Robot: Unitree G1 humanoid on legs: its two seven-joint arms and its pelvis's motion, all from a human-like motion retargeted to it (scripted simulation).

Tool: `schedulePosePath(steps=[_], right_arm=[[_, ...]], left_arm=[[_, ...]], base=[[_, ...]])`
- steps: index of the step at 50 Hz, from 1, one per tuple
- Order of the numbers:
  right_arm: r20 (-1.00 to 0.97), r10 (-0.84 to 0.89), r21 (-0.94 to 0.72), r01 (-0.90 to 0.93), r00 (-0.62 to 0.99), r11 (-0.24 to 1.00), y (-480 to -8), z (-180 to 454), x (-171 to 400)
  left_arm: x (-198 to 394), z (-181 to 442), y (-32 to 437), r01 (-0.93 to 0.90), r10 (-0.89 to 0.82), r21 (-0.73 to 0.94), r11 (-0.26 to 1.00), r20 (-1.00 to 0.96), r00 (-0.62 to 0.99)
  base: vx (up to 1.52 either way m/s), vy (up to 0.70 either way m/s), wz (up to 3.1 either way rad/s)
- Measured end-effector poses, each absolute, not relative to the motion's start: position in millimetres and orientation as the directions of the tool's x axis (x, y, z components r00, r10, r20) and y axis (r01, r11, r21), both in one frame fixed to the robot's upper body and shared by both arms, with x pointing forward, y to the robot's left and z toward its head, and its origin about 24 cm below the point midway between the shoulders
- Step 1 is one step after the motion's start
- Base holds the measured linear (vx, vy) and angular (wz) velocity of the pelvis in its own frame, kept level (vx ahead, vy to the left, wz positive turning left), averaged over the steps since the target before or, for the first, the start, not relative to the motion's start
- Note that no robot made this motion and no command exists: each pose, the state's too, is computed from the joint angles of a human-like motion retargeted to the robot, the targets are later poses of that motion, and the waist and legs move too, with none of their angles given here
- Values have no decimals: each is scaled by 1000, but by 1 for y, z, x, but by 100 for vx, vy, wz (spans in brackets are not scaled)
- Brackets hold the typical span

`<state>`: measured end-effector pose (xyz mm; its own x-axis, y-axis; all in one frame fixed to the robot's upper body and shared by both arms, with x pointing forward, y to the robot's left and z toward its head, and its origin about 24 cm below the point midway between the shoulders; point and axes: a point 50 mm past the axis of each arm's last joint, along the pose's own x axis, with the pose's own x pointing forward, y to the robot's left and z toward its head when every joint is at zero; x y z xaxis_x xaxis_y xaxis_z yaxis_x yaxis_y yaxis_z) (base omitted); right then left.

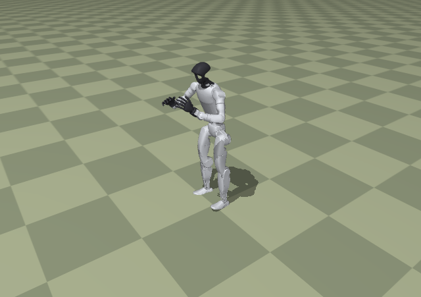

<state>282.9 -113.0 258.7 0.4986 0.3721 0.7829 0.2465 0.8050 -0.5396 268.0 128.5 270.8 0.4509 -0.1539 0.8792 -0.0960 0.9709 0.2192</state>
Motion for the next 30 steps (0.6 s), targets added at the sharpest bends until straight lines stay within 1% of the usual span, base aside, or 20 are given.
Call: schedulePosePath(steps=[2,5,7,9,10,12,14,15,17,18,20,22,24,26,27,28,29,30], right_arm=[[686,312,-538,170,658,826,-134,221,291],[494,226,-600,141,839,788,-170,163,299],[355,163,-687,139,921,713,-195,125,299],[212,94,-711,87,973,698,-215,72,270],[169,39,-697,91,985,711,-224,61,265],[122,-84,-621,142,989,771,-235,43,253],[56,-184,-494,188,981,849,-243,25,223],[18,-230,-427,215,973,878,-247,19,205],[-106,-295,-258,260,950,930,-248,4,173],[-163,-330,-150,307,930,940,-248,-2,156],[-266,-396,41,421,879,906,-245,-15,128],[-349,-444,123,510,825,851,-241,-28,113],[-358,-464,6,499,810,866,-239,-36,118],[-255,-462,-254,403,849,879,-242,-30,144],[-174,-445,-396,351,878,848,-243,-23,159],[-94,-412,-479,322,906,817,-243,-12,173],[-22,-378,-531,310,926,789,-242,0,186],[31,-347,-526,310,938,792,-239,11,197]], left_arm=[[269,244,146,-132,-131,240,962,825,550],[262,180,177,-160,-142,381,911,652,745],[245,130,197,-114,-166,520,846,462,871],[198,67,214,36,-181,635,772,164,970],[187,49,222,77,-154,642,763,64,986],[165,21,233,110,-77,586,803,-80,994],[137,8,241,67,22,499,864,-171,985],[124,6,245,38,63,461,886,-202,977],[112,13,254,-66,160,423,904,-190,969],[110,18,258,-77,171,430,899,-184,968],[110,23,263,-72,171,454,888,-181,969],[115,20,266,-77,184,460,885,-193,964],[116,6,268,-142,255,405,903,-240,937],[115,-15,264,-235,337,323,917,-312,888],[112,-24,261,-273,366,288,918,-350,862],[107,-30,257,-277,365,267,923,-379,851],[103,-34,254,-269,354,252,930,-403,844],[98,-34,252,-237,323,246,940,-417,850]], base=[[-8,2,-4],[-9,1,-2],[-9,-1,-4],[-2,-2,-9],[-13,-4,-30],[-20,-6,-39],[-13,-8,-19],[-10,-10,13],[-11,-12,47],[-12,-13,77],[-14,-12,85],[-15,-7,43],[-14,-3,-39],[-13,0,-100],[-13,1,-113],[-15,2,-111],[-17,3,-102],[-21,4,-90]])
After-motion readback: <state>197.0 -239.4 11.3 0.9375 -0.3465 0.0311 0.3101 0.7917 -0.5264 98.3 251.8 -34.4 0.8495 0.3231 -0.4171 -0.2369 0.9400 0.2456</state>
